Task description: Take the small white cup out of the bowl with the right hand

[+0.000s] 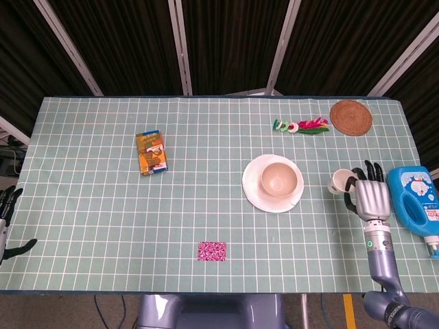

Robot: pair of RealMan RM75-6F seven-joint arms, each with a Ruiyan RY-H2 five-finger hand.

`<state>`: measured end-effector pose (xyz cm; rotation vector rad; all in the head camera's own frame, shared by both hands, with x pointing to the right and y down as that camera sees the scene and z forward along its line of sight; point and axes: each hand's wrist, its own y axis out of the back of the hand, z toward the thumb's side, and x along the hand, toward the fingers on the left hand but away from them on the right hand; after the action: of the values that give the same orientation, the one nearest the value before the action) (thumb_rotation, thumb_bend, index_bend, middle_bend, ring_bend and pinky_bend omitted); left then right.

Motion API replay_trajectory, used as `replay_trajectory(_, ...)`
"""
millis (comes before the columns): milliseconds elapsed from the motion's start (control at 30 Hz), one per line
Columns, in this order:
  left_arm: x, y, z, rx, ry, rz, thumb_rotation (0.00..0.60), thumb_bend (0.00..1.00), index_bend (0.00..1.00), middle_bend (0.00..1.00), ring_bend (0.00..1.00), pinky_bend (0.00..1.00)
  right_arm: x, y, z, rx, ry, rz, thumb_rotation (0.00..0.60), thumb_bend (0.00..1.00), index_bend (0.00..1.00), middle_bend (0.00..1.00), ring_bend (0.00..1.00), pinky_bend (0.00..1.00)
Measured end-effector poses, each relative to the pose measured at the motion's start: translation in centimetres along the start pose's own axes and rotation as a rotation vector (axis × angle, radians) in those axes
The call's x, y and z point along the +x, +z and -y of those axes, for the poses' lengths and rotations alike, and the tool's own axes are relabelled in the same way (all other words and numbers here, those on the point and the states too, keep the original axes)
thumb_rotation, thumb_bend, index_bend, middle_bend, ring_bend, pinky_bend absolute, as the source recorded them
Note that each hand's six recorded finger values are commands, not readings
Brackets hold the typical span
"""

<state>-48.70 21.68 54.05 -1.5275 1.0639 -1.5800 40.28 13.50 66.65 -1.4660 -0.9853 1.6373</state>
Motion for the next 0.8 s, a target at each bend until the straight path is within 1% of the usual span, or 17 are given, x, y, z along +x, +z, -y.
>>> replay_trajectory(100, 0.0, -0.1, 0.1, 0.001, -0.003, -0.003, 0.6, 0.0, 0.0, 0.0, 0.0, 0.0, 0.1, -0.3, 1.6, -0.001, 0.036, 0.011, 0.6, 0.41, 0.64, 0.24, 0.0, 0.0)
replay_trajectory(200, 0.1, -0.1, 0.1, -0.001, -0.005, -0.004, 0.6, 0.0, 0.0, 0.0, 0.0, 0.0, 0.2, -0.1, 2.7, -0.003, 0.059, 0.013, 0.6, 0.4, 0.64, 0.24, 0.0, 0.0)
replay_trajectory(300, 0.1, -0.2, 0.0, -0.005, -0.003, -0.004, 0.6, 0.0, 0.0, 0.0, 0.0, 0.0, 0.2, 0.0, 3.1, 0.0, 0.072, 0.013, 0.6, 0.38, 0.64, 0.24, 0.0, 0.0)
replay_trajectory(367, 0.1, -0.2, 0.0, -0.007, -0.002, -0.005, 0.6, 0.0, 0.0, 0.0, 0.0, 0.0, 0.3, 0.0, 3.2, 0.002, 0.079, 0.011, 0.6, 0.34, 0.63, 0.21, 0.0, 0.0)
replay_trajectory(400, 0.1, -0.3, 0.0, -0.008, -0.001, -0.005, 0.6, 0.0, 0.0, 0.0, 0.0, 0.0, 0.3, 0.1, 3.2, 0.003, 0.08, 0.01, 0.6, 0.32, 0.59, 0.17, 0.0, 0.0)
replay_trajectory(433, 0.1, -0.3, -0.1, -0.008, 0.0, -0.005, 0.6, 0.0, 0.0, 0.0, 0.0, 0.0, 0.4, 0.1, 3.2, 0.003, 0.082, 0.009, 0.6, 0.3, 0.53, 0.11, 0.0, 0.0)
replay_trajectory(467, 0.1, -0.3, -0.1, -0.009, 0.001, -0.004, 0.6, 0.0, 0.0, 0.0, 0.0, 0.0, 0.4, 0.1, 3.2, 0.002, 0.083, 0.007, 0.6, 0.28, 0.46, 0.07, 0.0, 0.0)
replay_trajectory(500, 0.1, -0.3, -0.1, -0.009, 0.001, -0.004, 0.6, 0.0, 0.0, 0.0, 0.0, 0.0, 0.5, 0.2, 3.1, -0.001, 0.083, 0.005, 0.6, 0.26, 0.37, 0.03, 0.0, 0.0)
replay_trajectory(567, 0.1, -0.3, -0.1, -0.01, 0.002, -0.003, 0.6, 0.0, 0.0, 0.0, 0.0, 0.0, 0.6, 0.2, 2.9, -0.009, 0.077, 0.001, 0.6, 0.23, 0.18, 0.0, 0.0, 0.0)
replay_trajectory(633, 0.1, -0.3, -0.1, -0.01, 0.003, -0.003, 0.6, 0.0, 0.0, 0.0, 0.0, 0.0, 0.7, 0.3, 2.4, -0.02, 0.061, -0.001, 0.6, 0.21, 0.08, 0.0, 0.0, 0.0)
replay_trajectory(667, 0.1, -0.2, -0.1, -0.01, 0.003, -0.002, 0.6, 0.0, 0.0, 0.0, 0.0, 0.0, 0.8, 0.3, 2.1, -0.025, 0.053, -0.002, 0.6, 0.21, 0.03, 0.0, 0.0, 0.0)
replay_trajectory(700, 0.1, -0.2, -0.1, -0.009, 0.003, -0.001, 0.6, 0.0, 0.0, 0.0, 0.0, 0.0, 1.0, 0.3, 1.7, -0.032, 0.039, -0.004, 0.6, 0.21, 0.02, 0.0, 0.0, 0.0)
replay_trajectory(800, 0.1, -0.2, -0.1, -0.01, 0.005, -0.001, 0.6, 0.0, 0.0, 0.0, 0.0, 0.0, 1.7, 0.2, 0.5, -0.045, 0.002, -0.014, 0.6, 0.2, 0.0, 0.0, 0.0, 0.0)
